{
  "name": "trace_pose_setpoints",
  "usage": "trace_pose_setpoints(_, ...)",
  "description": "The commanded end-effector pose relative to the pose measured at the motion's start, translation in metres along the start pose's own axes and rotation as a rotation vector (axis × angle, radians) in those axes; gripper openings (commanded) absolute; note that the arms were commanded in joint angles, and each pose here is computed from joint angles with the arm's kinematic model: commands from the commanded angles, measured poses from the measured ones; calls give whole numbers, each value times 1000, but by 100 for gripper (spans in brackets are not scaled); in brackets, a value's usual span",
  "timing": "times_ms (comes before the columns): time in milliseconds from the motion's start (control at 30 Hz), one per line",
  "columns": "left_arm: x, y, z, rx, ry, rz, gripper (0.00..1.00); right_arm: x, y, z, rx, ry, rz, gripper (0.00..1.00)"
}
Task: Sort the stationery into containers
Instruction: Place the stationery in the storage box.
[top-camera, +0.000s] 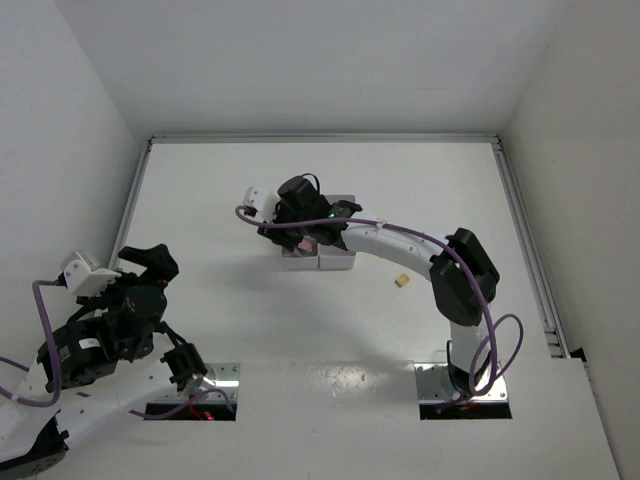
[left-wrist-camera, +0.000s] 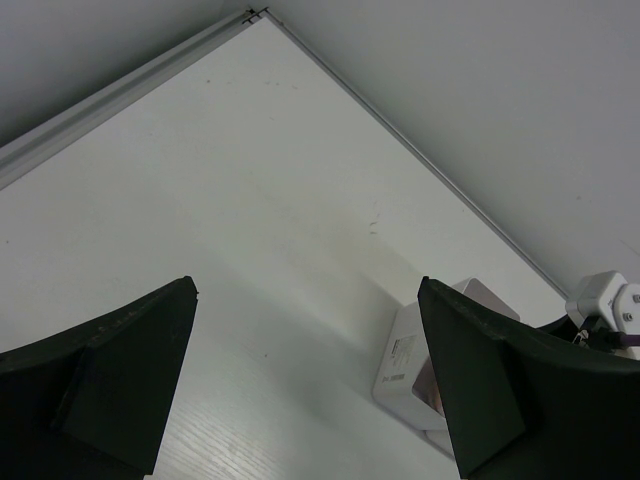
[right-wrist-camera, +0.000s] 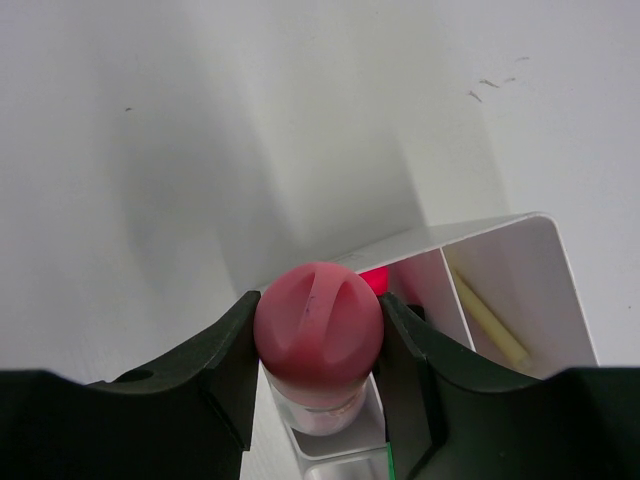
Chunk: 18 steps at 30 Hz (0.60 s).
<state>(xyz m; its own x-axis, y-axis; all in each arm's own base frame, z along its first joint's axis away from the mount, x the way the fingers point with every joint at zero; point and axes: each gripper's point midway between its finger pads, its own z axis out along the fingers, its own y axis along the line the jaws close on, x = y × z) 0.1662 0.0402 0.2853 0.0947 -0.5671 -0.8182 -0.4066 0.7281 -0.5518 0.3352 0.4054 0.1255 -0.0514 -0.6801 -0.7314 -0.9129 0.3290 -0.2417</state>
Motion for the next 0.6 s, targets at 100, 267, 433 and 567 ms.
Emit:
trace_pose_setpoints(100,-5,-1,0,-7,-16,-24,99,56,10,3,-40,197,17,36)
trace_pose_setpoints(267,-5,-1,0,-7,-16,-24,99,58,11,2,-44,205,18,43)
trace_pose_setpoints(433,-5,-1,0,-7,-16,-24,99,58,11,2,-44,205,18,48)
trace_pose_setpoints(567,-5,-1,0,-7,-16,-24,99,55,10,-1,-40,197,17,51)
